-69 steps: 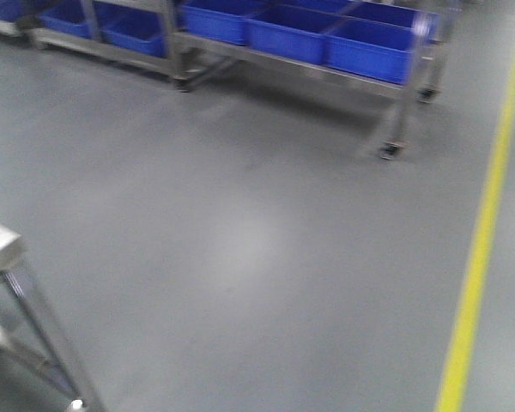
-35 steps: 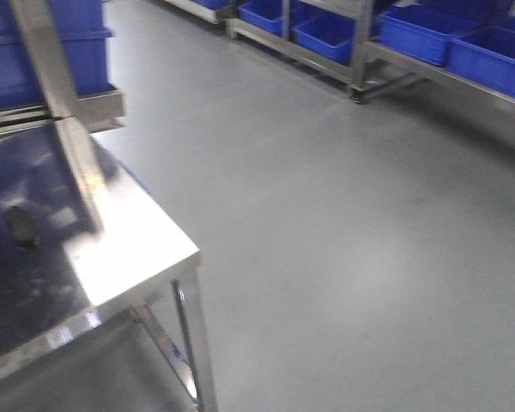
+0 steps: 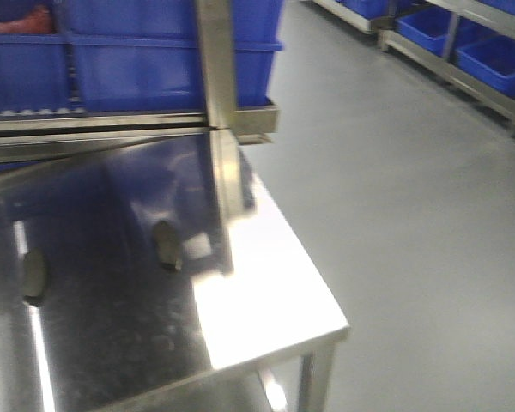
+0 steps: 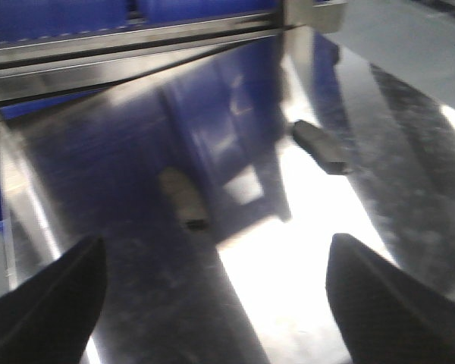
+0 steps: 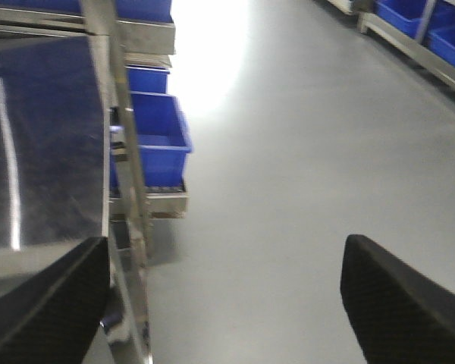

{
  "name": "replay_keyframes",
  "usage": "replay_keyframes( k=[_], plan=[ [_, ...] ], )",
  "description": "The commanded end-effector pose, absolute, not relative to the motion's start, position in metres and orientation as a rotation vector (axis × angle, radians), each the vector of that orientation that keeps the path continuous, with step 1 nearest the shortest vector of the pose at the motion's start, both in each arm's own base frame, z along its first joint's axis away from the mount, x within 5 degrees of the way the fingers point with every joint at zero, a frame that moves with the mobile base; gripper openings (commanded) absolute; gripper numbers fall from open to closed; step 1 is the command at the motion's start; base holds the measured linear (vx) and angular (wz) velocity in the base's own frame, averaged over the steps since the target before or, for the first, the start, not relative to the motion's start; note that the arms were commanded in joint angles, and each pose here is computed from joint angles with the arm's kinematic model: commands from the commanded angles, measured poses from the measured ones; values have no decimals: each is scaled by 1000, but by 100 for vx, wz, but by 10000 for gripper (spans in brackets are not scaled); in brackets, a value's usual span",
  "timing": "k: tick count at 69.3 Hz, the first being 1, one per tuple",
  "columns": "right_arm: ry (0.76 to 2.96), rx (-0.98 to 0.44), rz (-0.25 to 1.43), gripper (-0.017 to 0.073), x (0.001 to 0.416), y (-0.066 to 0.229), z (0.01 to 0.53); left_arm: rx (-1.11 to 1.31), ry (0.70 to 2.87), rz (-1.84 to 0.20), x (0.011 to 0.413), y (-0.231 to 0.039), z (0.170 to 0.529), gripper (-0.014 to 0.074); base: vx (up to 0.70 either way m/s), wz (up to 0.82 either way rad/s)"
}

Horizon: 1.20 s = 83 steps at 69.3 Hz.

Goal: Move and align brake pads A on conveyor
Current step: 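Turn the base toward the steel table holding two brake pads, then position the base at the steel table facing the brake pads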

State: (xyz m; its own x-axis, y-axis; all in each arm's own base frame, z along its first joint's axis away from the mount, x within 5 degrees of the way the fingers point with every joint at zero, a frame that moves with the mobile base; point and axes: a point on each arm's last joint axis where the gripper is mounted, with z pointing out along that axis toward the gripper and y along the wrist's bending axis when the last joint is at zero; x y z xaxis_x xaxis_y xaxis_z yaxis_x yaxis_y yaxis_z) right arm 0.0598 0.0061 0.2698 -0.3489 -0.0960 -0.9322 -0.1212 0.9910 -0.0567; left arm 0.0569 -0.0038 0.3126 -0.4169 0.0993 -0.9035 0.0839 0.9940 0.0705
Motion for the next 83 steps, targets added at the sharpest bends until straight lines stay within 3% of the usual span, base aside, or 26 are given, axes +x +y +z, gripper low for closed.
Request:
replay_keyframes(
  k=[1, 42, 83],
  plan=[
    [1846, -157, 11, 589, 62, 6, 283, 126, 1920, 4, 59, -5, 326, 554, 24, 64],
    [1846, -157, 11, 589, 62, 6, 283, 126, 1919, 4, 59, -5, 326, 554, 18, 48],
    [1846, -157, 11, 589, 62, 6, 283, 126, 1919, 4, 59, -5, 326, 554, 6, 7]
  ],
)
